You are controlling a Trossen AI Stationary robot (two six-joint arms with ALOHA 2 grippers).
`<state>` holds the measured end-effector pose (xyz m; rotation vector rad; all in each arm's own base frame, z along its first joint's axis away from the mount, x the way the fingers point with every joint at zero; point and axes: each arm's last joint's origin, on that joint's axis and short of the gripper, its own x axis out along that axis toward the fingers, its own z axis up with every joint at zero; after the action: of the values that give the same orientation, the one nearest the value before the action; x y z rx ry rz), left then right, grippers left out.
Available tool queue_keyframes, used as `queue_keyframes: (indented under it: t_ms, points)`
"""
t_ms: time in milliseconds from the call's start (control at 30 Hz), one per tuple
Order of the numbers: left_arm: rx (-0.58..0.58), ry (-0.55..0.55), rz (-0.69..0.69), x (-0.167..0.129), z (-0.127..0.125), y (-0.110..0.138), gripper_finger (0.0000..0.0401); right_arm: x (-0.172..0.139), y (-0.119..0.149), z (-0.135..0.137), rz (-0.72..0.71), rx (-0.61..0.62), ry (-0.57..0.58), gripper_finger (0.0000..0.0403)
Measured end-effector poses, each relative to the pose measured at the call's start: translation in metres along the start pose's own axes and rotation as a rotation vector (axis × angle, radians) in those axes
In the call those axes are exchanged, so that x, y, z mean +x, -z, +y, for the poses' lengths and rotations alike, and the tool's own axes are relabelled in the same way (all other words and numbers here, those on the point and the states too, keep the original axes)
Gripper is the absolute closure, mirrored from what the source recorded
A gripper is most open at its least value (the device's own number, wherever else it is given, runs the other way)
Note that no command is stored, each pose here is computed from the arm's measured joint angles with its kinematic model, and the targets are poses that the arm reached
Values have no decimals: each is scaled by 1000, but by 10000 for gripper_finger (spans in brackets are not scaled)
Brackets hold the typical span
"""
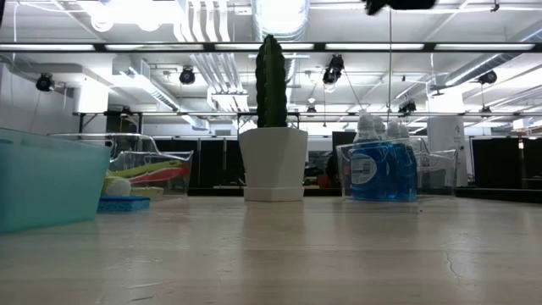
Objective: Pick & Place Kitchen Sink Supplies
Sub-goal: Put the sponge into the green bin
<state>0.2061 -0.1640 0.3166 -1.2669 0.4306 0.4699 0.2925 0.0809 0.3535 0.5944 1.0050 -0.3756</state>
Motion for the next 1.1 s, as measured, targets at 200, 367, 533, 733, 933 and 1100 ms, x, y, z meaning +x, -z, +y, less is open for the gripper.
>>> queue_keyframes:
  t_ms: [200,367,533,733,933,1100]
  points:
    - [157,238,-207,-9,-29,-11,307,13,31,0,130,151,80,271]
    - [270,329,-249,-11,-44,-18,307,31,70,1,226,306,165,238]
    - [377,438,-217,-9,-59,-28,307,46,116,-3,302,465,280,223]
    - [419,527,-159,0,-68,-46,307,55,169,-4,392,629,361,218]
    - [416,567,-120,8,-71,-60,307,60,211,-3,430,789,360,222]
    - [409,581,-118,10,-73,-66,307,69,230,-3,437,827,351,228]
